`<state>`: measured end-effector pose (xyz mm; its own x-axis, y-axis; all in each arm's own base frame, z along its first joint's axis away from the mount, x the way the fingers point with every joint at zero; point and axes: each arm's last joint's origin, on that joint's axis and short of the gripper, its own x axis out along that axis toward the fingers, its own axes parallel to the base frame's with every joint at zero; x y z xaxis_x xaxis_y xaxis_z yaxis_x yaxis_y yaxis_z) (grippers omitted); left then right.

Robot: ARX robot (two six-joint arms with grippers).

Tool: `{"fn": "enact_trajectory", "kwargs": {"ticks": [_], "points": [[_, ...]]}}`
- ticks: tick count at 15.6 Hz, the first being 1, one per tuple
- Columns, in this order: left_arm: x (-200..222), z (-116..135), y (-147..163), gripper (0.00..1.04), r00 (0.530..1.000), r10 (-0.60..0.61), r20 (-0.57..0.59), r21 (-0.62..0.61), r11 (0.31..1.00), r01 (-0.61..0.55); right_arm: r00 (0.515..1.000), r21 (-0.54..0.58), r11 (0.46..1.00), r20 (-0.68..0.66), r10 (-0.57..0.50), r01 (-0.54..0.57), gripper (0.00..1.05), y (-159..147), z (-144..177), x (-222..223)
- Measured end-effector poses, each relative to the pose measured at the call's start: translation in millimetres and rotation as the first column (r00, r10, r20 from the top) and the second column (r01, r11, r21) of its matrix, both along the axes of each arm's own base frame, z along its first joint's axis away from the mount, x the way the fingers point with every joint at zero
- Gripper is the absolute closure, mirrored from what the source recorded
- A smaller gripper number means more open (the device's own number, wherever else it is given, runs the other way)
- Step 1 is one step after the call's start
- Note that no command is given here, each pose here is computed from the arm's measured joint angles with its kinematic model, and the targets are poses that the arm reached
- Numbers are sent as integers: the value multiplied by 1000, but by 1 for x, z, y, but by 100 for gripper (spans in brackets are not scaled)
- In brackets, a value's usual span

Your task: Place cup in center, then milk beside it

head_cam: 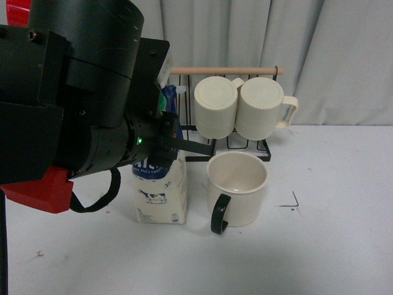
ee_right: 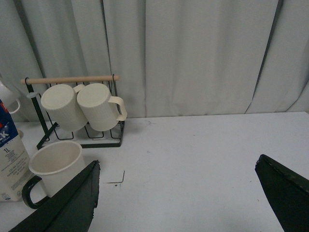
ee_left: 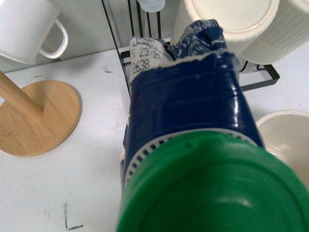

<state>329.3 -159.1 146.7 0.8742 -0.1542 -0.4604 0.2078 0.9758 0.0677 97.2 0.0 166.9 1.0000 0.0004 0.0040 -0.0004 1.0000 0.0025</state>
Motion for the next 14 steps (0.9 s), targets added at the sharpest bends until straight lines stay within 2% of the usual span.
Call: {"fn": "enact_trajectory", "kwargs": {"ticks": [4, 9, 12, 14], "points": [[3, 2, -13, 96, 999, 7, 34, -15, 1000, -7, 1000, 0, 1000, 0, 0, 0, 6, 0, 0, 0], [2, -11, -22, 95, 999, 29, 38, 10, 1000, -30, 1000, 0, 1000, 0, 0, 0, 6, 0, 0, 0], [7, 3, -29, 62, 995, 31, 90, -23, 999, -29, 1000, 0, 1000, 0, 0, 0, 6, 0, 0, 0], [2, 8, -28, 40, 996, 22, 86, -47, 999, -18, 1000, 0, 1000, 0, 0, 0, 6, 0, 0, 0]]}}
